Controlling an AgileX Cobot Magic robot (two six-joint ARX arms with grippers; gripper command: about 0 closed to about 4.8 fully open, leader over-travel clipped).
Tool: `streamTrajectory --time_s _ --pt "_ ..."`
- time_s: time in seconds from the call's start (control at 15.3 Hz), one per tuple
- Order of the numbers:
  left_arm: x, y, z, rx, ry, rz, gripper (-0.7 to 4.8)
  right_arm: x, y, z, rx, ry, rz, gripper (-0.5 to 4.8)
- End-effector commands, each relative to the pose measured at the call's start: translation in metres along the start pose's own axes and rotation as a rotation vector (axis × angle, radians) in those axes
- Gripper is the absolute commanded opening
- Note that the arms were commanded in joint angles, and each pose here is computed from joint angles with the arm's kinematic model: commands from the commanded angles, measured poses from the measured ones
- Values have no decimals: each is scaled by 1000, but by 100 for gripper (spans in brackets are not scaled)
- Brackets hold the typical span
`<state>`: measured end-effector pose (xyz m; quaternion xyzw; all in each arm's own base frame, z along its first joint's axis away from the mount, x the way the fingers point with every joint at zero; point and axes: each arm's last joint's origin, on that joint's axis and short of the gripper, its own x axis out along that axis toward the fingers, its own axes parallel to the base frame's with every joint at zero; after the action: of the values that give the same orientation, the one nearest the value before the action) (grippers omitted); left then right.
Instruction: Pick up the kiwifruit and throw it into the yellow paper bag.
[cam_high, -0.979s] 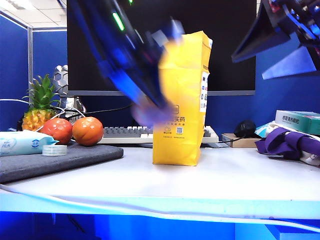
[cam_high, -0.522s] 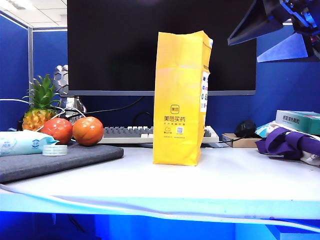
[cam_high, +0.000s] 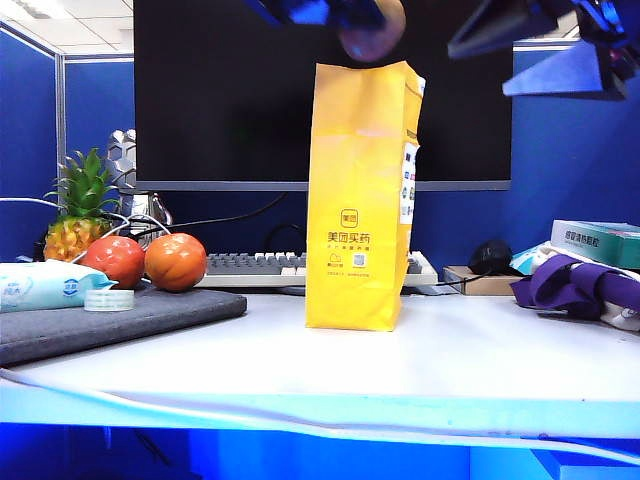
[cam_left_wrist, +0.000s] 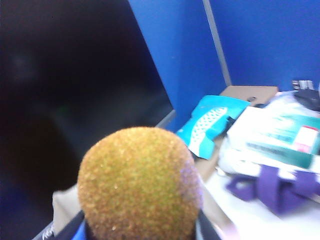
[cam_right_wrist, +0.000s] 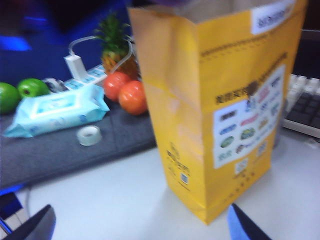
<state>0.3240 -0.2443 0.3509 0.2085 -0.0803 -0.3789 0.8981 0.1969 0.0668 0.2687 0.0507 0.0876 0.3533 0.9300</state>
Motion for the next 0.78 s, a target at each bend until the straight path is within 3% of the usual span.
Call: streamTrajectory --time_s 0.07,0.13,0.2,0.33,0.46,0.65,0.78 --pt "13 14 6 -23 -15 28 212 0 1 4 3 -26 16 479" --pt "15 16 10 -44 -21 30 285 0 2 4 8 -24 37 479" --pt "15 18 13 -43 -29 32 462 -1 2 4 17 -24 39 479" --pt "14 20 19 -88 -31 22 479 -1 2 4 16 -26 52 479" --pt "10 20 22 -66 -14 4 479 -1 2 5 10 -36 53 479" --pt "-48 34 69 -30 42 41 479 -12 5 17 -36 -124 35 479" --pt "-116 60 100 -35 58 146 479 -28 6 30 -84 -223 -10 479"
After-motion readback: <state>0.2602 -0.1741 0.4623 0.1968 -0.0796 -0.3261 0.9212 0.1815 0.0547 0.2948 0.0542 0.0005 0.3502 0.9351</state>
